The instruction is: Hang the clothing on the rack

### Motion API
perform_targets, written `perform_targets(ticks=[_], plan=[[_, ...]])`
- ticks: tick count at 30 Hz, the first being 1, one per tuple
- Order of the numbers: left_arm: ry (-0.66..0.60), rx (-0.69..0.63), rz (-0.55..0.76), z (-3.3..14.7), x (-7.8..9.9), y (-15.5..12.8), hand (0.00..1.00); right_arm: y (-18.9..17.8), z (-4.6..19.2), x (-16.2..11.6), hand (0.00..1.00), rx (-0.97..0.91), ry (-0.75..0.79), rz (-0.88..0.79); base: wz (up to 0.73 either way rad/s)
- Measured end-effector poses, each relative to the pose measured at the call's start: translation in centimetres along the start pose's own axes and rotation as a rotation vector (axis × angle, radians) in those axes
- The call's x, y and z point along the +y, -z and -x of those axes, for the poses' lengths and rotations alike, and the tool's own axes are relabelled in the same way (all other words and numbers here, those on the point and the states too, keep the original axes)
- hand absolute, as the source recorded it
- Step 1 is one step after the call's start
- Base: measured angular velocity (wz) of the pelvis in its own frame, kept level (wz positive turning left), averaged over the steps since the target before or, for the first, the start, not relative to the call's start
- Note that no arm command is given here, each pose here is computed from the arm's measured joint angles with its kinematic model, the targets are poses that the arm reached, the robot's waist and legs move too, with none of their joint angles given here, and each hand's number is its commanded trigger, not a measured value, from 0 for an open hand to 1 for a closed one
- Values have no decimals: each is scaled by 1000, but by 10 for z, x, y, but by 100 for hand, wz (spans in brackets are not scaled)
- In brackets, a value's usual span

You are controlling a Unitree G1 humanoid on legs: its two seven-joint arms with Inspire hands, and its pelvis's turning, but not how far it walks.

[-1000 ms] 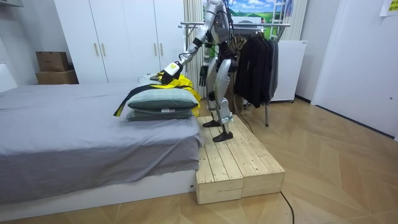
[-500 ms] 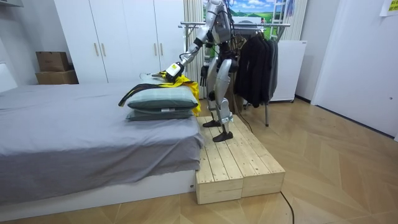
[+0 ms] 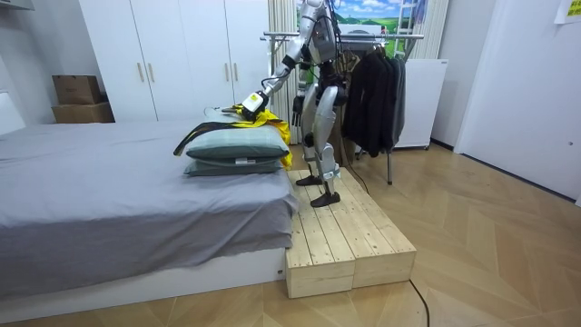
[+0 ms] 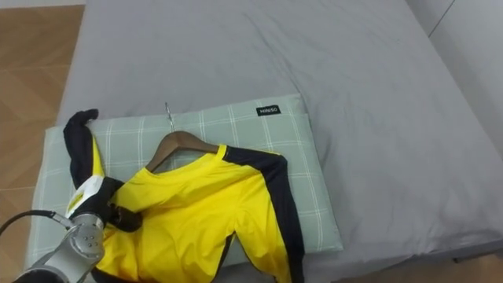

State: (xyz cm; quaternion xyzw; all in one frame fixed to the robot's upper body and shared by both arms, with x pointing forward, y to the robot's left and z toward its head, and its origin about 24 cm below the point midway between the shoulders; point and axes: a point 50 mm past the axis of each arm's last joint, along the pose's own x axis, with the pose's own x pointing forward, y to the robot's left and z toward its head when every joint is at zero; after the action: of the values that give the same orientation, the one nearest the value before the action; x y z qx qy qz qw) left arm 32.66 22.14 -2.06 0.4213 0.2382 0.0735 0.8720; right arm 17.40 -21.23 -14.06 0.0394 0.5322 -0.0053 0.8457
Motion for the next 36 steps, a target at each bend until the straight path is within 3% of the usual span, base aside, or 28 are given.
perform_targets(ticks=[10,16,24,36], plan=[[-26,-11,-35,1,1,2,100,12,3,-13,0,-1,43,-55,0],[-93,-61,-94,1,8,2,100,28,11,-38,0,20,130,-115,4],[-194,-210,-162,22,3,8,100,73,22,-50,0,102,168,-166,3],[-281,-268,-138,45,3,19,100,111,34,-55,0,176,188,-226,2]])
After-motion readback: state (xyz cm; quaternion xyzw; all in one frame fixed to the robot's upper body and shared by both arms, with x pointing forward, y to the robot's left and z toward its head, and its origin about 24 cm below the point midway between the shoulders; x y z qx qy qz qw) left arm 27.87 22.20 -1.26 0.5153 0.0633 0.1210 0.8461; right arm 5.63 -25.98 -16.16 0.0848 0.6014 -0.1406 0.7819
